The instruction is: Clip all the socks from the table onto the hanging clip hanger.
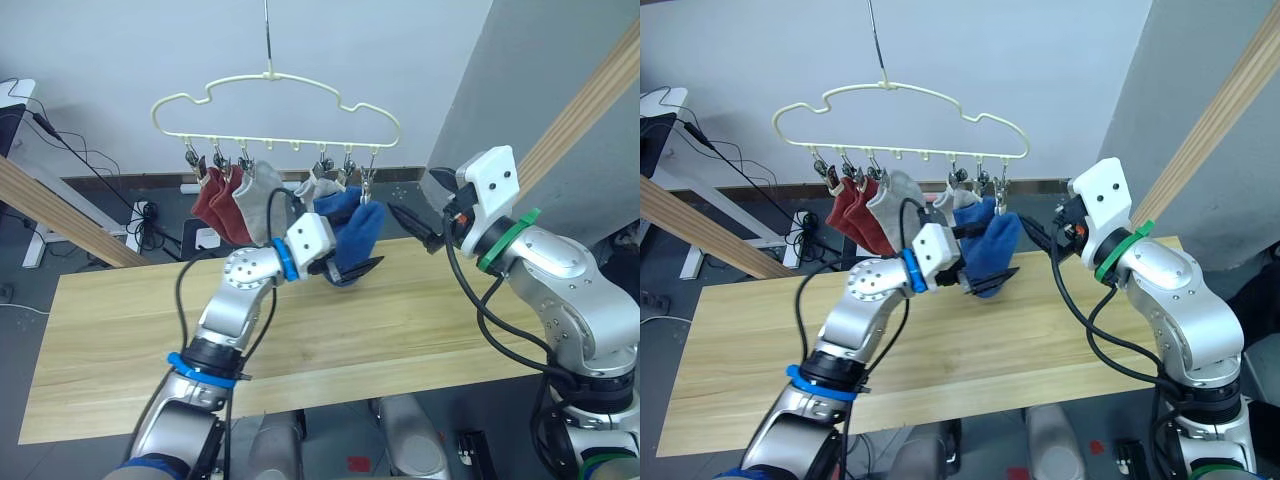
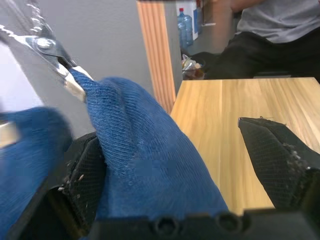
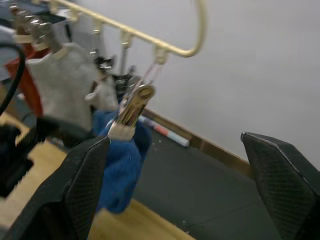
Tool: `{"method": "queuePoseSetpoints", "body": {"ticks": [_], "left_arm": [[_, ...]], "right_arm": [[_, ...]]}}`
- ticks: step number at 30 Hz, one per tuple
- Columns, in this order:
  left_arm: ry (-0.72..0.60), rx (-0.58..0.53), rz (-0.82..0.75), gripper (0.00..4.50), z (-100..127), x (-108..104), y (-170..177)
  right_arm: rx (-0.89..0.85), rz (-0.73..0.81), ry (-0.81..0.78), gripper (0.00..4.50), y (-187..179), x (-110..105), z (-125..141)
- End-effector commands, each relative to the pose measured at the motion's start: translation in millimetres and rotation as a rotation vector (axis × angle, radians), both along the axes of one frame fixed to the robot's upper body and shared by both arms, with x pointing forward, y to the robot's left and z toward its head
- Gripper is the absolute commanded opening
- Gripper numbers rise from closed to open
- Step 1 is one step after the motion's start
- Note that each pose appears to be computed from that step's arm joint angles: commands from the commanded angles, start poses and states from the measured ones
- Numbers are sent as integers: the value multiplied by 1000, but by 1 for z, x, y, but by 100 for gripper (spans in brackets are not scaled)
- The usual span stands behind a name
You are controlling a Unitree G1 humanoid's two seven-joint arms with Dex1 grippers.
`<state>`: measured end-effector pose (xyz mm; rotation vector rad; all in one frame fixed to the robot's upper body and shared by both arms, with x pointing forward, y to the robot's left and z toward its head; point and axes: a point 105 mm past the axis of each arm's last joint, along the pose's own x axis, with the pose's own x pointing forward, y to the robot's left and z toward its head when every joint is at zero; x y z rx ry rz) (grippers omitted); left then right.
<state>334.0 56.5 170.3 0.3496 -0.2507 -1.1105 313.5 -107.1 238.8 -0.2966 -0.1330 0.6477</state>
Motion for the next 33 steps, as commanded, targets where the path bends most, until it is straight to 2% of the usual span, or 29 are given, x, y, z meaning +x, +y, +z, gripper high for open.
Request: {"method": "queuePoseSetpoints", "body": {"ticks": [1, 3, 8, 11, 14, 18, 20, 25, 27, 33], "left_arm": [[-26, -46, -9, 450, 19, -11, 11], [-5, -78, 15, 450, 22, -12, 15], [94, -248, 84, 450, 32, -4, 17], [122, -286, 123, 450, 33, -1, 25], [114, -248, 142, 450, 31, -4, 36], [61, -103, 164, 450, 27, -13, 57], [67, -18, 216, 450, 26, -18, 82], [110, 98, 382, 450, 27, -19, 128], [120, 131, 424, 450, 28, -22, 143], [180, 108, 523, 450, 34, -24, 184]], "right_arm": [[-26, 73, -58, 446, 5, -11, 9], [-33, 80, -59, 446, 4, -10, 8], [-46, 90, -68, 446, 6, -8, 7], [-56, 100, -71, 446, 7, -10, 7], [-74, 114, -71, 446, 5, -12, 6], [-109, 132, -67, 446, -2, -14, 5], [-143, 136, -64, 446, -11, -13, 6], [-204, 174, -51, 446, -28, -13, 6], [-230, 194, -45, 446, -35, -14, 7], [-289, 188, -42, 446, -58, -9, 10]]}}
